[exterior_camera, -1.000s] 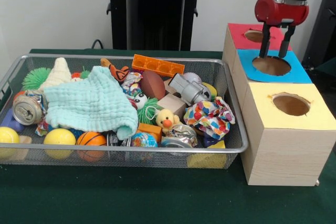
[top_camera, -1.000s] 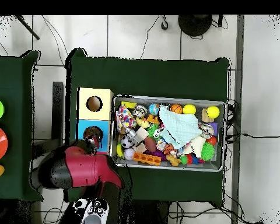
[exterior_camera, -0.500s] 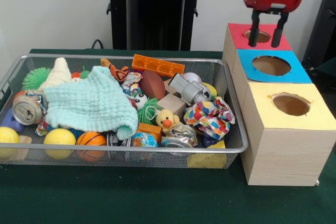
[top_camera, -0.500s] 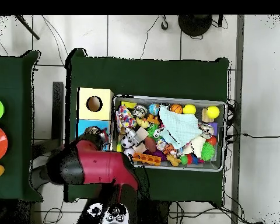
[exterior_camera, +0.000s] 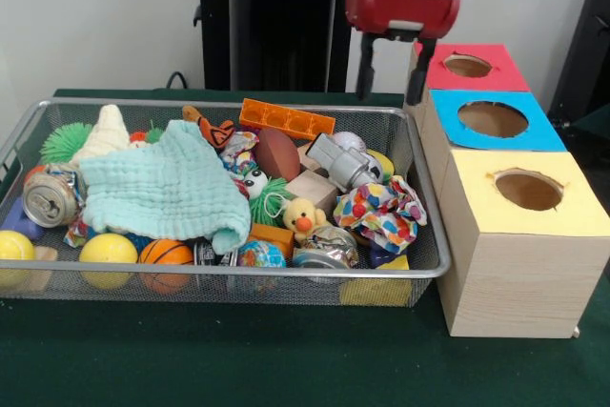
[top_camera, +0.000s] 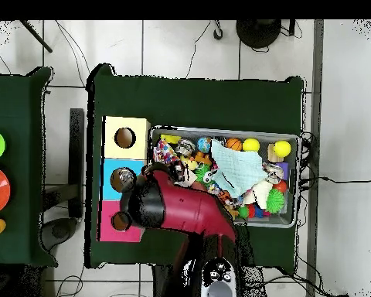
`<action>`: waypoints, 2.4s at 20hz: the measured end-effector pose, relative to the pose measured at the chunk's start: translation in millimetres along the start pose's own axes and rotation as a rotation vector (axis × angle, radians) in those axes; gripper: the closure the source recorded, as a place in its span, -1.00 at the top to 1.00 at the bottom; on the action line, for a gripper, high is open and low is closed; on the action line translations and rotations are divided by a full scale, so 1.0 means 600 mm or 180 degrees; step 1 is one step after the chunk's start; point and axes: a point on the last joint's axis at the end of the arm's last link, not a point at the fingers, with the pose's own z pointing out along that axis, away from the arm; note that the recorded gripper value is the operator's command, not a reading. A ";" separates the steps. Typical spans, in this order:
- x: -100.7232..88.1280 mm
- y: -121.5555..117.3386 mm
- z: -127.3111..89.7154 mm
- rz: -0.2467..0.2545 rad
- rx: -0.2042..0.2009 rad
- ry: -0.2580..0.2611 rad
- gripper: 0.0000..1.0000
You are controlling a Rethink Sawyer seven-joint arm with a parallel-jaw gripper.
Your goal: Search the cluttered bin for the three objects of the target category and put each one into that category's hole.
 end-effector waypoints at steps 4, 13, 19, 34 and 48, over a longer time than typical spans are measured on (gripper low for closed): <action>0.000 -0.039 0.010 0.0114 0.0024 0.0016 1.00; -0.013 -0.138 0.026 0.0405 0.0056 -0.0008 1.00; -0.025 -0.201 0.032 0.0490 0.0084 -0.0080 1.00; 0.011 -0.280 0.091 0.0316 -0.0002 -0.0061 1.00; 0.089 -0.276 0.202 -0.0122 -0.0185 0.0119 1.00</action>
